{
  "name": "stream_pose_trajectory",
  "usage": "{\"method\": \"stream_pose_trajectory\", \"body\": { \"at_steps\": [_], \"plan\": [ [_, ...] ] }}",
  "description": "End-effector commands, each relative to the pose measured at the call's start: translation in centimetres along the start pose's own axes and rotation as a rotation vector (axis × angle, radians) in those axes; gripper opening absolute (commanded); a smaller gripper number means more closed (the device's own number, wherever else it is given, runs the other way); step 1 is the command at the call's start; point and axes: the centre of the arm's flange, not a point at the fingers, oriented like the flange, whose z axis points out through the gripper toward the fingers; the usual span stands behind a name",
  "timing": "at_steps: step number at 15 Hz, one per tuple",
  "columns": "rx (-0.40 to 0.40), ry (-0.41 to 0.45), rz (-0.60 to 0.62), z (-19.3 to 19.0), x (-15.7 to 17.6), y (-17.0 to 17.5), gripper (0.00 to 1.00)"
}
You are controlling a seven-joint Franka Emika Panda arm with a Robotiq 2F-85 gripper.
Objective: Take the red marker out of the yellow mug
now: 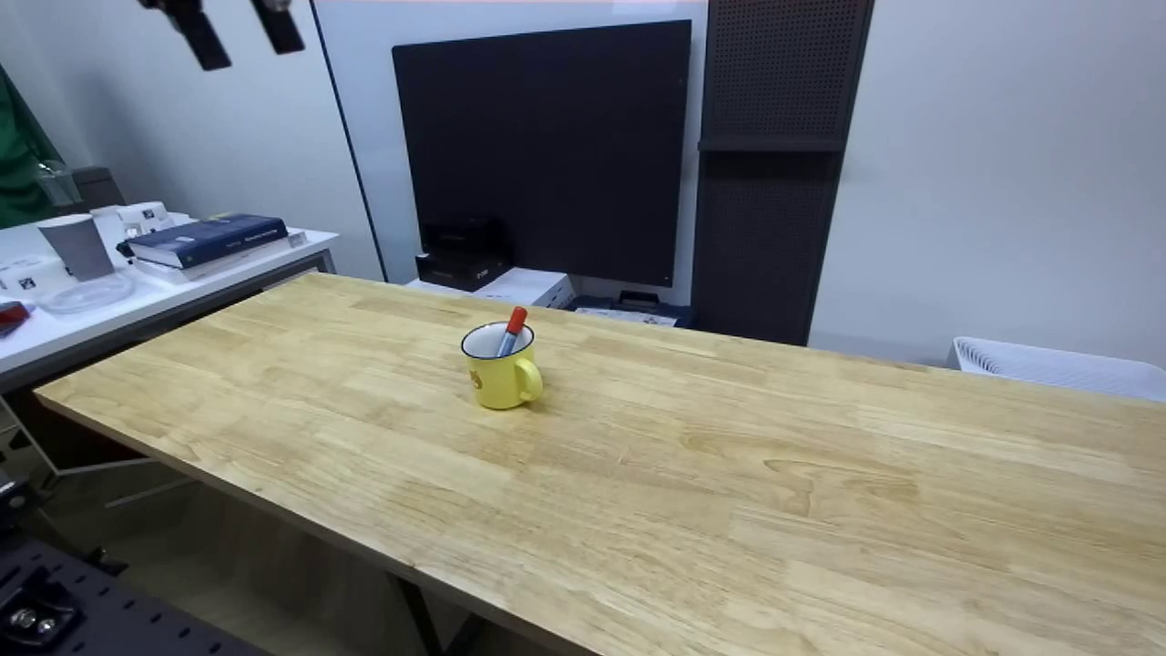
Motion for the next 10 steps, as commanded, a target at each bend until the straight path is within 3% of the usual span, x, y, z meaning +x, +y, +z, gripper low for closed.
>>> {"method": "stream_pose_trajectory", "body": {
  "at_steps": [1, 5, 10],
  "plan": [
    [-0.032, -0.068, 0.185, 1.8, 1.7, 7.5, 1.0],
    [-0.056, -0.118, 0.313, 4.8, 2.2, 13.5, 1.0],
    [-0.036, -0.134, 0.302, 5.7, 1.1, 14.2, 1.0]
  ]
}}
